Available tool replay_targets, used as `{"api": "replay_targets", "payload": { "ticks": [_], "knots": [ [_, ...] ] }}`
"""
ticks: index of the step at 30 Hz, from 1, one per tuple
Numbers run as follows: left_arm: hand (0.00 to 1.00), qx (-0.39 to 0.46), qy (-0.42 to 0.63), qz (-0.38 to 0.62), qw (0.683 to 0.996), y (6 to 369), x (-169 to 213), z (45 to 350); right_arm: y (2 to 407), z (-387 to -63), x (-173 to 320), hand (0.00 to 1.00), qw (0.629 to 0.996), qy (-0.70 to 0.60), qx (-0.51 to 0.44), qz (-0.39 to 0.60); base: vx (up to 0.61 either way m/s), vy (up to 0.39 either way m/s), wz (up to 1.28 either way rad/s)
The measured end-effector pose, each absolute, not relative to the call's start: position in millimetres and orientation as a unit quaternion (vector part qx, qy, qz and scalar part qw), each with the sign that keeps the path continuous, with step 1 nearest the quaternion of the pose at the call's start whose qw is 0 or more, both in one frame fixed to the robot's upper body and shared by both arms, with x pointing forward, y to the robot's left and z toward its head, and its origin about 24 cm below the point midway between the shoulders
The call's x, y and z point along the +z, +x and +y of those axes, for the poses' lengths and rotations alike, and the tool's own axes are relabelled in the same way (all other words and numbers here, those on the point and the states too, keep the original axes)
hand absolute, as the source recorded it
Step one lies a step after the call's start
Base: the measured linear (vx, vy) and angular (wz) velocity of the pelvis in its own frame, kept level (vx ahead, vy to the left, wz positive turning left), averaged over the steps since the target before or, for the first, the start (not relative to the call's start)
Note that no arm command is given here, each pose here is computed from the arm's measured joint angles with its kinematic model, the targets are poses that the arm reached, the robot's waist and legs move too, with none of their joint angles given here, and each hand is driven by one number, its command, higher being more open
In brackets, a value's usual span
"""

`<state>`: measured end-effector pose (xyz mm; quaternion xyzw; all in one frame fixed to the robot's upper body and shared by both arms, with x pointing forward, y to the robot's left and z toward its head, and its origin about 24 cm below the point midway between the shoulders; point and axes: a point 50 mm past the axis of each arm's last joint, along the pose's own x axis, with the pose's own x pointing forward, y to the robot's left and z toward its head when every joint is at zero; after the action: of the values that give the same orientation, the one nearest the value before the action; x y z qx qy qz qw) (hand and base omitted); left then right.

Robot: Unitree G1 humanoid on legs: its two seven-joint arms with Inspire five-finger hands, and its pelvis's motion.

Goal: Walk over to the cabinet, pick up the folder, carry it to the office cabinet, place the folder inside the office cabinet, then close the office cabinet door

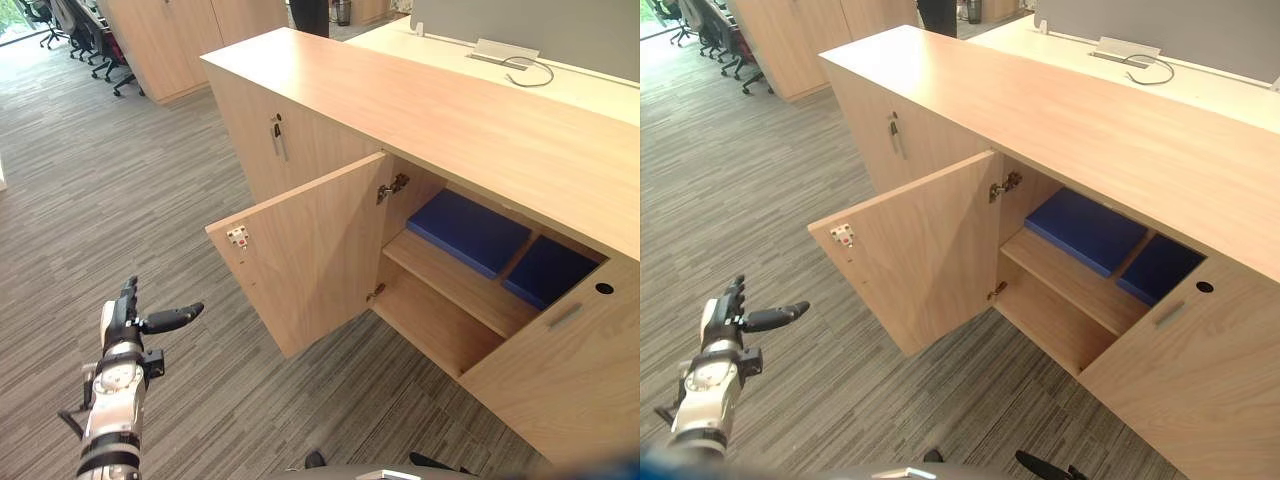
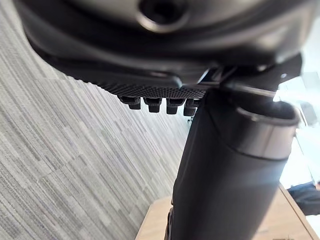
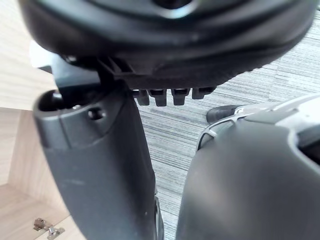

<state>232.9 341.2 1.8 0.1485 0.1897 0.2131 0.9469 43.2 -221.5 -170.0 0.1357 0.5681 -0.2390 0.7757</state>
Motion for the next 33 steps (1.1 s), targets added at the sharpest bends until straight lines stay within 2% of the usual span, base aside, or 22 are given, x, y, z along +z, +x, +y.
{"api": "replay_targets", "payload": {
  "ticks": [7,12,14,23,26,27,28,30,31,33],
  "knots": [
    [1.0,0.118,0.195,0.202,0.953,269.2,9.3,322.9,44.4,-218.1,-170.3,1.0,0.777,0.158,-0.242,0.56,0.04,-0.002,-0.09],
    [1.0,0.051,0.258,0.188,0.946,288.3,30.0,317.8,44.5,-215.7,-170.7,1.0,0.776,0.168,-0.244,0.557,0.02,-0.039,-0.01],
    [1.0,0.004,0.286,0.186,0.94,296.2,37.0,311.9,44.4,-214.5,-170.9,1.0,0.778,0.162,-0.236,0.559,0.0,-0.046,-0.01],
    [1.0,-0.074,0.381,0.225,0.894,301.2,44.3,314.5,39.2,-216.6,-171.2,1.0,0.778,0.161,-0.228,0.563,-0.02,-0.039,0.04],
    [1.0,-0.145,0.462,0.254,0.837,301.4,45.9,310.6,38.1,-218.0,-171.0,1.0,0.779,0.161,-0.225,0.563,-0.07,0.011,-0.06],
    [1.0,-0.216,0.505,0.274,0.789,295.2,46.5,304.4,37.2,-218.2,-171.1,1.0,0.779,0.157,-0.219,0.566,-0.07,0.027,-0.09],
    [1.0,-0.228,0.511,0.275,0.782,293.8,46.7,302.7,37.1,-218.6,-171.0,1.0,0.78,0.155,-0.218,0.567,-0.09,0.041,-0.12],
    [1.0,-0.351,0.522,0.287,0.722,276.0,37.4,278.3,35.3,-219.8,-171.3,1.0,0.779,0.142,-0.209,0.574,-0.08,0.048,-0.06],
    [1.0,-0.364,0.521,0.286,0.717,274.2,35.6,274.2,34.8,-219.6,-171.5,1.0,0.778,0.142,-0.208,0.576,-0.07,0.042,-0.02],
    [1.0,-0.43,0.512,0.268,0.694,266.2,30.1,246.9,33.6,-222.3,-171.2,1.0,0.777,0.138,-0.206,0.578,-0.06,0.033,0.0]
  ]
}}
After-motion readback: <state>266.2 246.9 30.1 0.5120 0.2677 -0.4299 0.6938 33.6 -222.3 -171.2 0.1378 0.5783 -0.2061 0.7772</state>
